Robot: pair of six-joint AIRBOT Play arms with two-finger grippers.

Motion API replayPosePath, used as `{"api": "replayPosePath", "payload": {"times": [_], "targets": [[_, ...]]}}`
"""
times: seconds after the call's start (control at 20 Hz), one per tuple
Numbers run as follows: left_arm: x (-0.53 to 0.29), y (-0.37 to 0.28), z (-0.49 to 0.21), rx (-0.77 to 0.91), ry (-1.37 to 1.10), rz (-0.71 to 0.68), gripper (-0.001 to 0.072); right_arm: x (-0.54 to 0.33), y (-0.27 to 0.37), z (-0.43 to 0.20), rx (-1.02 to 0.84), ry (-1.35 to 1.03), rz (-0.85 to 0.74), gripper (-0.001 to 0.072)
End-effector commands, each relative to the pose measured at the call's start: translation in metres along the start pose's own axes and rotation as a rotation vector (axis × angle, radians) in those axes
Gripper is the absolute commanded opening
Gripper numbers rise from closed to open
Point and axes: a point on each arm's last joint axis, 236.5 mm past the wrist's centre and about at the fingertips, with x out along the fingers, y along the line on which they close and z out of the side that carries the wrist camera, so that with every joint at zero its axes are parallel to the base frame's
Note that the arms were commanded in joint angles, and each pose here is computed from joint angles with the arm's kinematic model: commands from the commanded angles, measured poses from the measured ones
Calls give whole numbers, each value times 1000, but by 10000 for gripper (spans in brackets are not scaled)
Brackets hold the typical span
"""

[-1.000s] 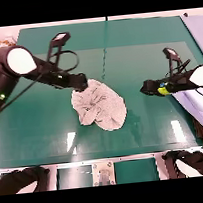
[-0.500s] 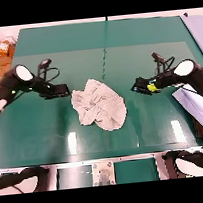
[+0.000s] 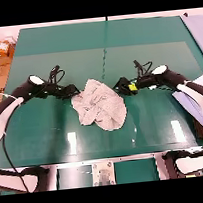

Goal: Fold the shirts.

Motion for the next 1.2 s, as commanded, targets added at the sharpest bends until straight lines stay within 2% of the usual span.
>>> {"api": "replayPosePath", "payload": {"times": [0.0, 0.05, 0.1, 0.15, 0.3, 0.4, 0.6, 0.8, 0.9, 1.15], "targets": [[12, 1, -6, 3, 24, -37, 317, 31, 7, 1, -9, 55, 30, 471], [12, 1, -6, 9, 22, -36, 198, 34, 11, 0, -18, 66, 34, 468], [11, 1, -5, 16, 21, -36, 82, 35, 14, 0, -27, 69, 38, 409], [10, -1, -3, 25, 19, -37, 20, 33, 17, 1, -32, 70, 43, 270], [3, -8, 12, 68, -2, -35, 19, 26, 30, 2, -70, 92, 71, 12], [-9, -7, 16, 136, 22, 18, 18, 17, 39, 8, -87, 95, 92, 12], [-54, 34, 17, 232, 79, 261, 18, -22, 52, 22, -112, 117, 149, 12], [-120, 53, 34, 147, -18, 278, 18, -82, 43, 56, -147, -22, 108, 11], [-155, 43, 48, 123, -118, 254, 18, -109, 51, 65, -167, -88, 112, 11], [-271, -22, 88, 235, -437, 261, 18, -211, 109, 90, -324, -337, 128, 11]]}}
